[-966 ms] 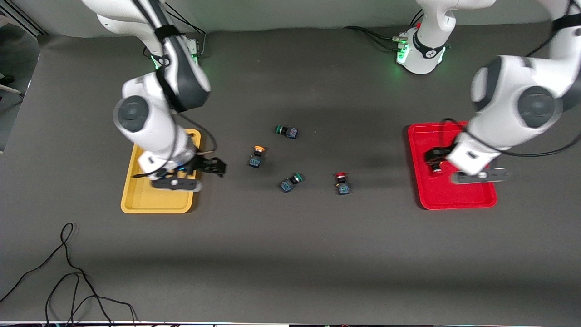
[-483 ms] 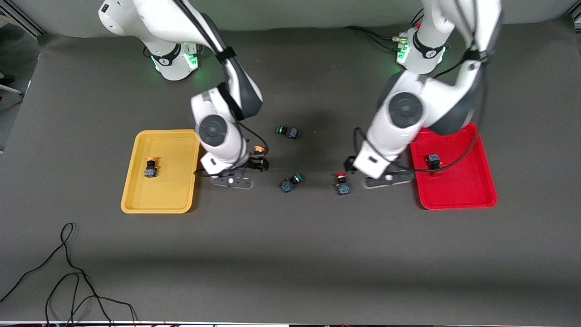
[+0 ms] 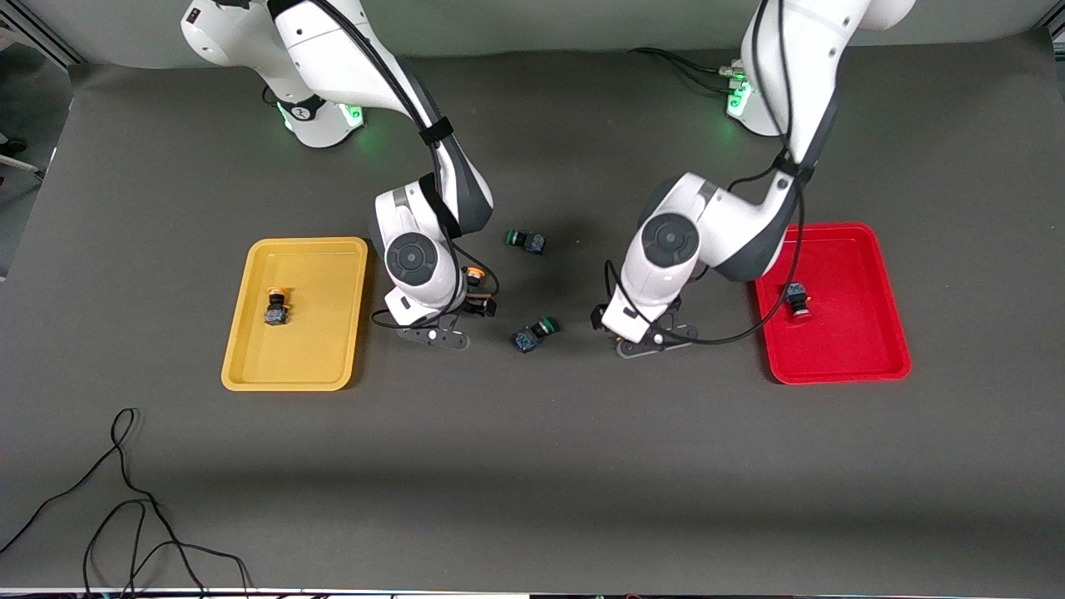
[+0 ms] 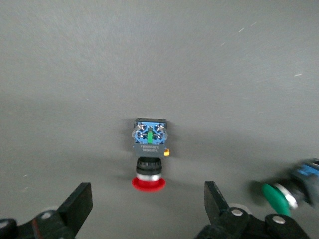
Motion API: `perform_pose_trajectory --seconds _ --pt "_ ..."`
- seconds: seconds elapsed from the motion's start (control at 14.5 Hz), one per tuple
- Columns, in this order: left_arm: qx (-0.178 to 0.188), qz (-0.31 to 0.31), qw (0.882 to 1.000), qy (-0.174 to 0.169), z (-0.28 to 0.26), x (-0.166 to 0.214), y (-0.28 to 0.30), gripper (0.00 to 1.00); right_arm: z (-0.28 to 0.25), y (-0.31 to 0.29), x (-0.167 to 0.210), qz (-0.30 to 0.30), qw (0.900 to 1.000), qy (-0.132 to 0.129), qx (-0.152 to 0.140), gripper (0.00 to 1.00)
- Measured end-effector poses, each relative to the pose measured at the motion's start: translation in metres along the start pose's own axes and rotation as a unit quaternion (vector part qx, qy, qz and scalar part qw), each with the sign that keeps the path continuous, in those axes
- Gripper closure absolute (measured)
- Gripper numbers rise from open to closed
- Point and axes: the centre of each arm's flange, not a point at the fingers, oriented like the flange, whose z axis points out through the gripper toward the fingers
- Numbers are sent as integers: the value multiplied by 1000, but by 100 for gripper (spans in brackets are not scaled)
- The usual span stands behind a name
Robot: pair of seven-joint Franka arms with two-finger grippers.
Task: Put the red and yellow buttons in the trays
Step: 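Grasp the yellow button with the right gripper while the left gripper grasps red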
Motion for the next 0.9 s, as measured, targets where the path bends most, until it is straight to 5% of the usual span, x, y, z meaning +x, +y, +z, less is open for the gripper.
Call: perform_pose_trajectory --seconds 0.28,0.55,0.69,0.9 --pt "14 -5 1000 -16 39 -1 -4 4 19 -8 -29 -8 1000 -10 -5 0" --pt "16 -11 1000 -18 45 -2 -5 49 29 1 -26 -2 1000 -4 -10 4" --pt "16 -16 1000 -17 44 -2 -4 66 32 4 -25 0 1000 -4 -12 22" --pt "12 -21 1000 -13 39 2 -2 68 29 4 -23 2 1000 -2 -10 56"
